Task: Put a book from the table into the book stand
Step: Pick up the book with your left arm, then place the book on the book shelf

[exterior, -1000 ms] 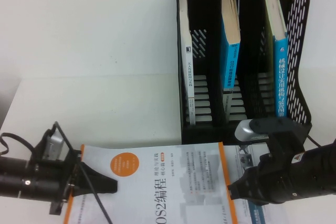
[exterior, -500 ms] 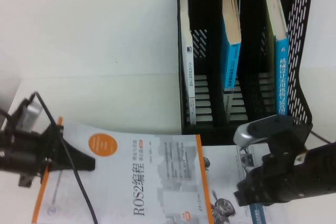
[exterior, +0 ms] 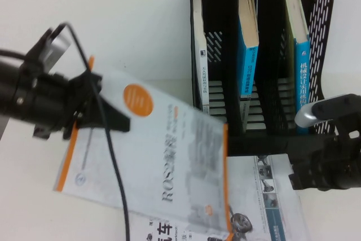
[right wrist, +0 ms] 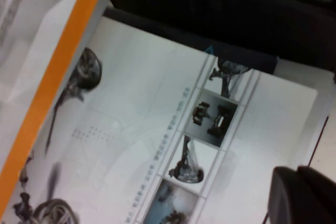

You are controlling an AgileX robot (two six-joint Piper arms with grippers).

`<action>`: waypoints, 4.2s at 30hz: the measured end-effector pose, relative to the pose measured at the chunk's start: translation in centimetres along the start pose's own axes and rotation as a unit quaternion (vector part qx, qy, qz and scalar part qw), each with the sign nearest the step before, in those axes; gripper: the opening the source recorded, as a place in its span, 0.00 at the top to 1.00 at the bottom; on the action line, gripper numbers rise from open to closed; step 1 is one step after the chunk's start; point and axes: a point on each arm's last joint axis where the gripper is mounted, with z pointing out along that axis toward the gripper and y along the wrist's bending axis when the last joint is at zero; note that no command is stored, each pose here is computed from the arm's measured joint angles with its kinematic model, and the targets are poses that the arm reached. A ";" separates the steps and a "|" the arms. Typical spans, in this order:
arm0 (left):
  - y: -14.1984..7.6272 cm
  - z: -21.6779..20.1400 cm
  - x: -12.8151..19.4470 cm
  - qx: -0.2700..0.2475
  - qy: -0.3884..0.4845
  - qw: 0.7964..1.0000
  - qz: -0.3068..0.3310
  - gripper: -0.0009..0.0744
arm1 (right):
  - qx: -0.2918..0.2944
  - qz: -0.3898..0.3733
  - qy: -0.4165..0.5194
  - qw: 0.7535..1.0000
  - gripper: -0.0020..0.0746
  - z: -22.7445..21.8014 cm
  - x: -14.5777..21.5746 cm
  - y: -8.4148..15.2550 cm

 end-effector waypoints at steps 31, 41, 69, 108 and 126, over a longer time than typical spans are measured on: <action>-14.6 -5.0 -5.5 0.004 -0.101 0.991 0.091 0.83 | 0.018 -0.016 -0.205 0.979 0.97 -8.7 -2.2 0.7; -14.6 -5.5 -7.4 -0.049 -0.146 0.983 0.100 0.83 | 0.017 -0.016 -0.200 0.979 0.97 -8.6 -1.9 0.7; -14.8 4.3 -7.5 -0.185 -0.092 0.972 0.110 0.84 | 0.017 -0.016 -0.200 0.979 0.97 -8.7 -1.9 0.7; -15.2 5.7 -12.0 -0.264 -0.169 0.920 0.235 0.85 | -0.006 -0.016 -0.146 0.989 0.97 -8.3 -1.0 1.1; -15.3 6.2 -11.8 -0.244 -0.157 0.929 0.231 0.85 | -0.005 -0.015 -0.149 0.989 0.97 -8.3 -1.0 1.1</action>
